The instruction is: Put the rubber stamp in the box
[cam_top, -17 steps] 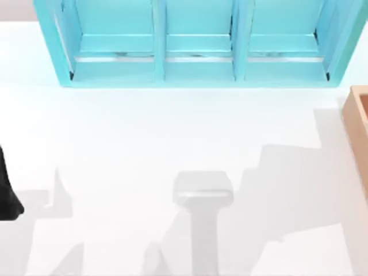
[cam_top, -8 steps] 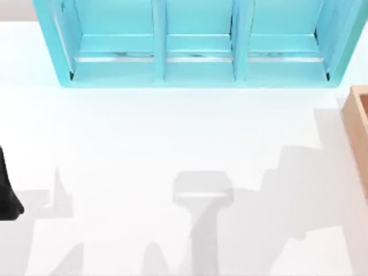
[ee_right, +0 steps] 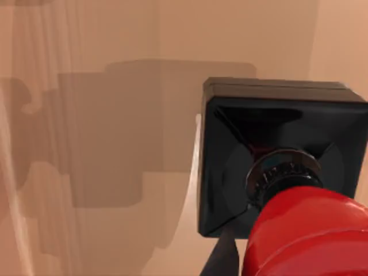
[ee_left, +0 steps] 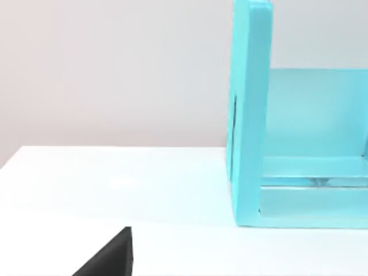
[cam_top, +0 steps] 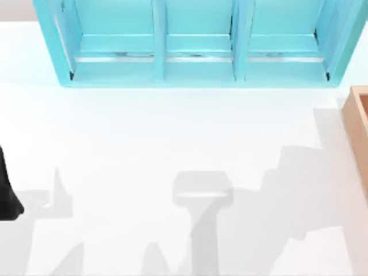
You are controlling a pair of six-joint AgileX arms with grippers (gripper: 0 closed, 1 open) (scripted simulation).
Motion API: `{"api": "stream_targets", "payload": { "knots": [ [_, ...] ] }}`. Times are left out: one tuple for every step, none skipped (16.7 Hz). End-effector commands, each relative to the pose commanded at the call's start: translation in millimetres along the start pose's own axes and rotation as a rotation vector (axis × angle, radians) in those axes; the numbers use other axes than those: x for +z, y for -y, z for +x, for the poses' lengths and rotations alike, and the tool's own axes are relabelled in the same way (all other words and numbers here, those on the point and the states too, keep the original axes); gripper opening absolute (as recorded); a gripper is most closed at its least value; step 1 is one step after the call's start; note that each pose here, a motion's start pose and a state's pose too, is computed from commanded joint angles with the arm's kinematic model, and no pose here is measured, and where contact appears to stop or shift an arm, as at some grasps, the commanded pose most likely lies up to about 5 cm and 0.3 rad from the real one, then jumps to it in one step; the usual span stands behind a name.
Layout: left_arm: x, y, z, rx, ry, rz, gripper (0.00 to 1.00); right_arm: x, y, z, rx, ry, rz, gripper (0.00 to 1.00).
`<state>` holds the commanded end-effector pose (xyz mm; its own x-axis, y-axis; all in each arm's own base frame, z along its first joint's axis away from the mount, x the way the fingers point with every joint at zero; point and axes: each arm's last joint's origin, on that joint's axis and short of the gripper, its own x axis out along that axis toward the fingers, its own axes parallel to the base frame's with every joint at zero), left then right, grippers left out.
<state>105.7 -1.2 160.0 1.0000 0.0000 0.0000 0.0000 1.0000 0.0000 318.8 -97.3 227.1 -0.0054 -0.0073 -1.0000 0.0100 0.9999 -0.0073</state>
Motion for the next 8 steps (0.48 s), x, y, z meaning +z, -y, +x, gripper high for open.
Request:
{"api": "stream_targets", "payload": {
  "knots": [
    [0.0, 0.0, 0.0, 0.0, 0.0, 0.0, 1.0, 0.0, 0.0, 0.0, 0.0, 0.0, 0.0, 0.75],
    [0.0, 0.0, 0.0, 0.0, 0.0, 0.0, 1.0, 0.0, 0.0, 0.0, 0.0, 0.0, 0.0, 0.83],
    [0.0, 0.0, 0.0, 0.0, 0.0, 0.0, 1.0, 0.0, 0.0, 0.0, 0.0, 0.0, 0.0, 0.9],
    [0.0, 0.0, 0.0, 0.0, 0.0, 0.0, 1.0, 0.0, 0.0, 0.0, 0.0, 0.0, 0.0, 0.98],
    [0.0, 0.0, 0.0, 0.0, 0.0, 0.0, 1.0, 0.0, 0.0, 0.0, 0.0, 0.0, 0.0, 1.0],
    [0.0, 0.0, 0.0, 0.0, 0.0, 0.0, 1.0, 0.0, 0.0, 0.0, 0.0, 0.0, 0.0, 1.0],
    [0.0, 0.0, 0.0, 0.0, 0.0, 0.0, 1.0, 0.0, 0.0, 0.0, 0.0, 0.0, 0.0, 1.0],
    [0.0, 0.0, 0.0, 0.0, 0.0, 0.0, 1.0, 0.0, 0.0, 0.0, 0.0, 0.0, 0.0, 1.0]
  ]
}}
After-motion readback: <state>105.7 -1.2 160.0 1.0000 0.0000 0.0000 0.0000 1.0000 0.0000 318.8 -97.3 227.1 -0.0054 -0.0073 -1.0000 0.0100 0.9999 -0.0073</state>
